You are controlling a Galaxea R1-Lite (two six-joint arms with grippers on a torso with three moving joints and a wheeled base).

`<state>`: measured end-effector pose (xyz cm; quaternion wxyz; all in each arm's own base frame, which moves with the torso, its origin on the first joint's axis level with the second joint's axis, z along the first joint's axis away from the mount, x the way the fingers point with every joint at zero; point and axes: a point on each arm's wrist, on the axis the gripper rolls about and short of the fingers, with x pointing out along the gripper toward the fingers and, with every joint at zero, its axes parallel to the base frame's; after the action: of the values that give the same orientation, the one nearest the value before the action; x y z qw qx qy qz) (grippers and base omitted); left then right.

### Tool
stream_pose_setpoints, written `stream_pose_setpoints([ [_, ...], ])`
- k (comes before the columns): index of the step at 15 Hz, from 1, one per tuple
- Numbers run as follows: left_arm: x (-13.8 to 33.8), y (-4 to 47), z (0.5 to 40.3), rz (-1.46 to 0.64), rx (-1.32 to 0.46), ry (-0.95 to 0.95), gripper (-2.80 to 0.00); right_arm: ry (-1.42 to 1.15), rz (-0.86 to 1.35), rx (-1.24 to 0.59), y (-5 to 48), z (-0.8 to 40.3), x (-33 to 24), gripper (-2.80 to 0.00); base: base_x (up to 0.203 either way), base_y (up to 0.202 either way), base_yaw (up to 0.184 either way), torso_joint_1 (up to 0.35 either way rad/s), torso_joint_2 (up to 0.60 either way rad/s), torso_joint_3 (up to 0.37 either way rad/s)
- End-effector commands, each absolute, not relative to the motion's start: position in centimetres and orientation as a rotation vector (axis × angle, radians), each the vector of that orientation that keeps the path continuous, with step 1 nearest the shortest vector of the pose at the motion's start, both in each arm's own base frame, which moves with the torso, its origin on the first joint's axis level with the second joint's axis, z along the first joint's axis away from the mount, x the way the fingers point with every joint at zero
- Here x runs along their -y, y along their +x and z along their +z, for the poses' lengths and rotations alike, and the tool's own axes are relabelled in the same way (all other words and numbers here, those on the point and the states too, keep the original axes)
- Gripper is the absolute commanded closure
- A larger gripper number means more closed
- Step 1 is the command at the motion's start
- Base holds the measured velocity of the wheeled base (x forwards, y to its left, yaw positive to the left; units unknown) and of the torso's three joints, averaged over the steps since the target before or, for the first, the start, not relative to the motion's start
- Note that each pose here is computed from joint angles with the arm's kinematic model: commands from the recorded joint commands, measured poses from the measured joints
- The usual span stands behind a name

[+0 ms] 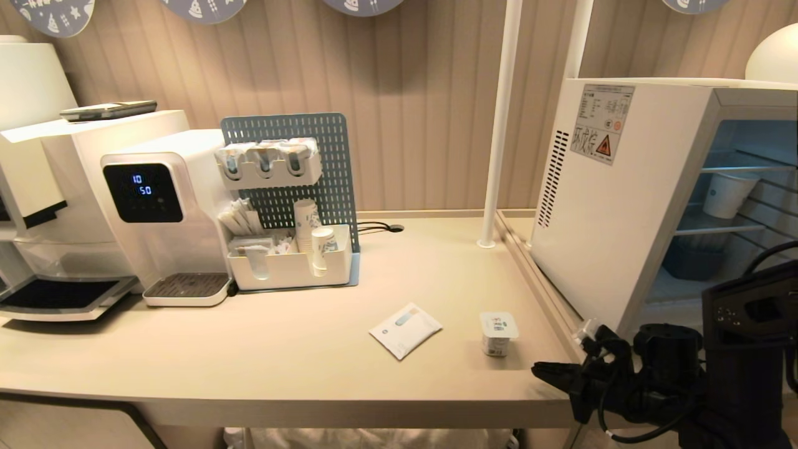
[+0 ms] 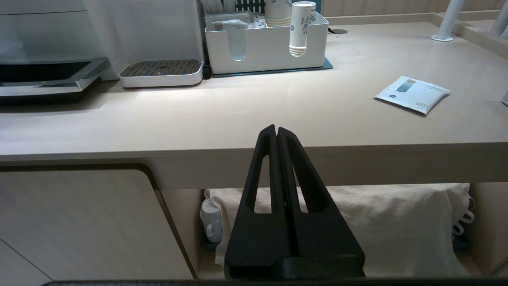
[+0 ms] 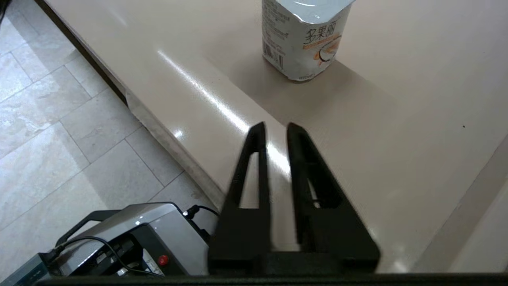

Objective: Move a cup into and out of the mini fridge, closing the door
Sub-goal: Put the yoghurt in the freezer

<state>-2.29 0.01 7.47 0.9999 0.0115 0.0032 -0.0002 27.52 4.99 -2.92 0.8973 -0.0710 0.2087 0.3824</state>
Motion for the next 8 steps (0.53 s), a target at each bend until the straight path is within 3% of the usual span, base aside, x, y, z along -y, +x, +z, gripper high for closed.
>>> stream_pose_setpoints([
  [1,0.0,-2.3,7.5,0.000,-0.008,0.025,0.00,-0.156,0.799,-0.412,28.3,-3.3,-5.4,-2.80,0.000,0.000,0.000,0.000,0.00,0.000],
  [8,0.0,-2.3,7.5,-0.002,-0.006,0.025,0.00,-0.195,0.780,-0.312,31.6,-2.6,-6.8,-2.80,0.000,0.000,0.000,0.000,0.00,0.000],
])
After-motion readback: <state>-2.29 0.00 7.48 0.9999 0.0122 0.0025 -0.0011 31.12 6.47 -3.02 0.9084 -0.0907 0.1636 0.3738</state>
